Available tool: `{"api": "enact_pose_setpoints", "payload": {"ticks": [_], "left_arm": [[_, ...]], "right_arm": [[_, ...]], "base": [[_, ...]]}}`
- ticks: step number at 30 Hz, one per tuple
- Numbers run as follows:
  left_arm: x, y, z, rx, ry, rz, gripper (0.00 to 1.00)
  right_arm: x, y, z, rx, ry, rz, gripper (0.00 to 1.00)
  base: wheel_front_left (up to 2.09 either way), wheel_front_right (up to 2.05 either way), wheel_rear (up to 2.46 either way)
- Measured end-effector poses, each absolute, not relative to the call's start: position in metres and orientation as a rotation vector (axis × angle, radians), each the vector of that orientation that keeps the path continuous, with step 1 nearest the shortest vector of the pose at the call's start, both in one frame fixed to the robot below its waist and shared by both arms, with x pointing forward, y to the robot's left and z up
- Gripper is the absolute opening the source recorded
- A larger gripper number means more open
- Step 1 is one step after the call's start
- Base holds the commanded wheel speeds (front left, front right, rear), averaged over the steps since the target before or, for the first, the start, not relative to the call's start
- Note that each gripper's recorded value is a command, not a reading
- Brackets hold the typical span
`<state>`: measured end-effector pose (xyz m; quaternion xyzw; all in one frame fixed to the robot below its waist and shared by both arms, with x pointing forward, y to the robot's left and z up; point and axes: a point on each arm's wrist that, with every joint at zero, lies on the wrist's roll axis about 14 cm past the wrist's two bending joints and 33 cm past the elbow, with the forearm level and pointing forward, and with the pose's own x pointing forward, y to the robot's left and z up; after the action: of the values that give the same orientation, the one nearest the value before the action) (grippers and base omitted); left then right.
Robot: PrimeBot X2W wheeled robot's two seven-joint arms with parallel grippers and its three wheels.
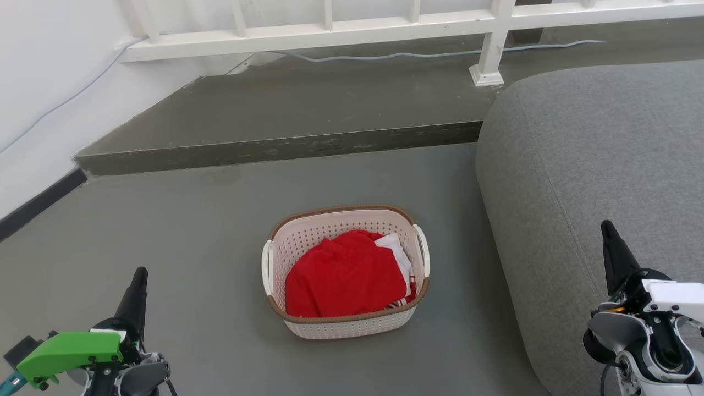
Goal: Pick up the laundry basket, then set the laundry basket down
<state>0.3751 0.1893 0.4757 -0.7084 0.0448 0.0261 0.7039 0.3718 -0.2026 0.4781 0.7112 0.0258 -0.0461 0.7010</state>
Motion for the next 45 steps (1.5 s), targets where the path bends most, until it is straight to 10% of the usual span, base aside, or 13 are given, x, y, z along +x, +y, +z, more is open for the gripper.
{"api": "enact_pose_setpoints", "payload": {"ticks": [45], "left_arm": [[0.3755,0.1889,0.477,-1.576,0.097,0.054,0.0]], "right_arm": [[0.3742,-0.2039,0.478,1.585,0.054,-0.102,0.0]], "base": [[0.0,0.0,0.0]]}}
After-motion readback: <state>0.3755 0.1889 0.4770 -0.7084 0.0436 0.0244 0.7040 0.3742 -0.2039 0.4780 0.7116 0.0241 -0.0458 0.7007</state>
